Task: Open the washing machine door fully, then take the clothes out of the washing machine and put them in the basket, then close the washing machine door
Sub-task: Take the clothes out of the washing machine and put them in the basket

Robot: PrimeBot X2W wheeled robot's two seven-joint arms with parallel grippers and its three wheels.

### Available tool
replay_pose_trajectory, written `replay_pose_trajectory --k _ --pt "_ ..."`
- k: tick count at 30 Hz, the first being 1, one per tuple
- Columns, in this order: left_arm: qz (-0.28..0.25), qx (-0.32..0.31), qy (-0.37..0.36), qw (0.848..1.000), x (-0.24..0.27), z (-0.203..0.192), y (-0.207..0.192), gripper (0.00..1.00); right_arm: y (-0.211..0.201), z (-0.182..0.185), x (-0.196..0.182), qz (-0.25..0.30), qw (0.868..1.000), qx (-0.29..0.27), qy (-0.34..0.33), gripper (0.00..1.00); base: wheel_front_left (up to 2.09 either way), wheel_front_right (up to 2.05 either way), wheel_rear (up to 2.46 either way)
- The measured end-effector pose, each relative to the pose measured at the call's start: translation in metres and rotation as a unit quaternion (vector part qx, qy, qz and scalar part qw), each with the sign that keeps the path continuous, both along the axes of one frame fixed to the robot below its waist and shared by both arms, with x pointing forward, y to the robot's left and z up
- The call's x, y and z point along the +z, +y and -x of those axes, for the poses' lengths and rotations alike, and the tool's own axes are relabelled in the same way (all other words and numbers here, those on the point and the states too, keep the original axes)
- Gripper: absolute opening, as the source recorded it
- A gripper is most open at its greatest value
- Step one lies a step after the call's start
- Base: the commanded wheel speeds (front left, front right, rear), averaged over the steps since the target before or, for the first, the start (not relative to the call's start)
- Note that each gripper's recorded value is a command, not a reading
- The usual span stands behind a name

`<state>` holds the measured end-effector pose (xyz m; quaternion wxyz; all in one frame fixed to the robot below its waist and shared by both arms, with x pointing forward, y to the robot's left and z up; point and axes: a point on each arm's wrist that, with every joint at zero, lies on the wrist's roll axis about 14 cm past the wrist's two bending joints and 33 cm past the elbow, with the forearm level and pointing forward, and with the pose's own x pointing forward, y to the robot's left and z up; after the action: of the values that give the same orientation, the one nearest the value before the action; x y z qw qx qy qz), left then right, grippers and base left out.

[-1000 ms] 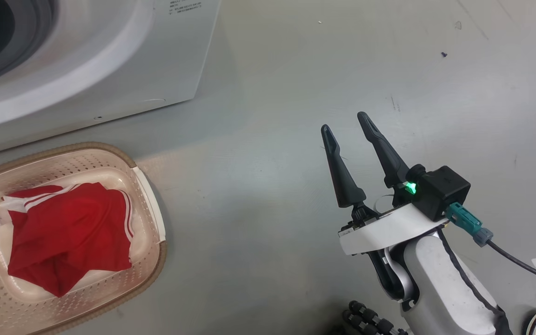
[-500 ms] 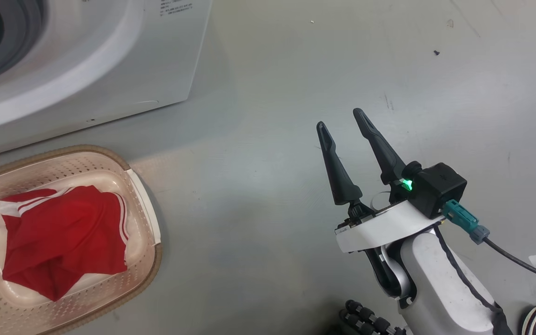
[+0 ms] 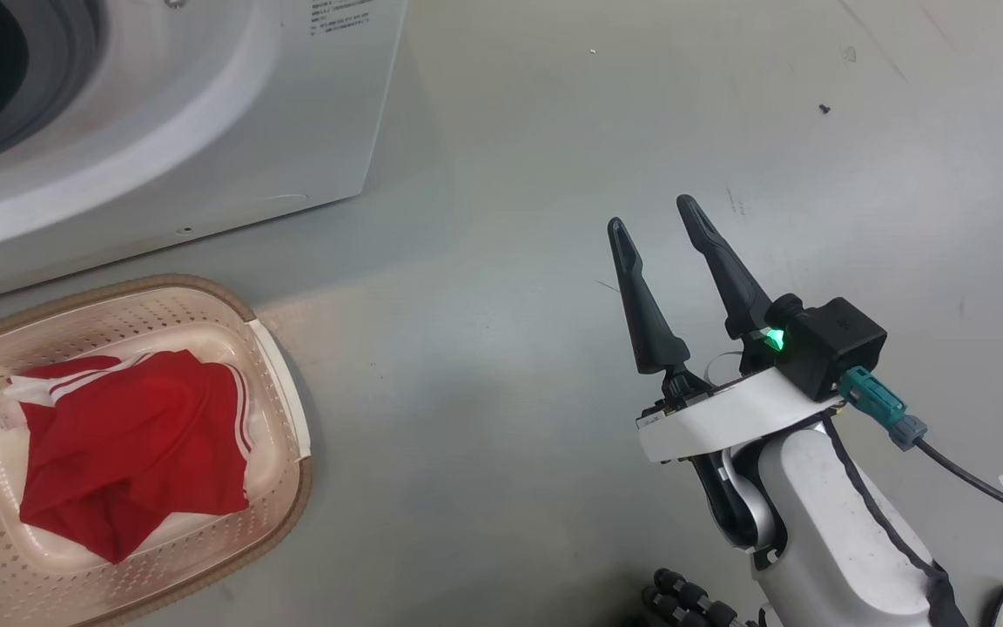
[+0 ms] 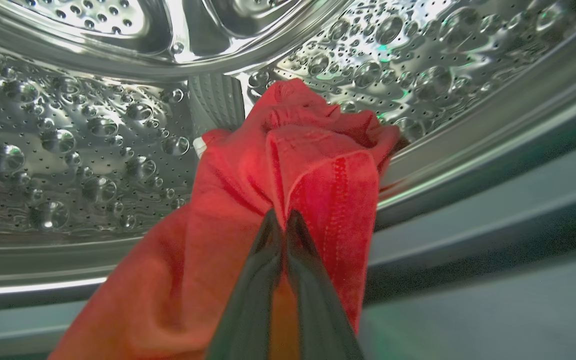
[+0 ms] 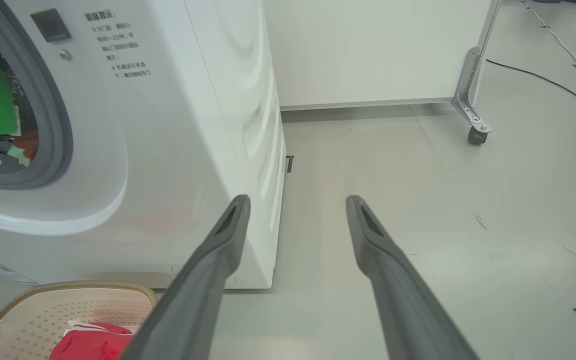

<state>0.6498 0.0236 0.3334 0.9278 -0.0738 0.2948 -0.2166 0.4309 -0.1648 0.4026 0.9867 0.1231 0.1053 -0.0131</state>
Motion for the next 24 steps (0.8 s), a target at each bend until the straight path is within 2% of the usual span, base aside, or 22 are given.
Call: replay_pose_trajectory --k 11,24 --pt "0.017 0.021 -0.052 0.998 0.032 0.002 0.008 0.00 0.005 -0.008 0.012 0.004 1.000 0.011 -0.022 1.00 0.00 0.00 0.00" --pt "0.028 0.051 -0.083 0.995 0.054 0.032 0.029 0.00 0.018 -0.013 0.029 0.006 0.998 0.033 -0.047 1.00 0.00 0.00 0.00"
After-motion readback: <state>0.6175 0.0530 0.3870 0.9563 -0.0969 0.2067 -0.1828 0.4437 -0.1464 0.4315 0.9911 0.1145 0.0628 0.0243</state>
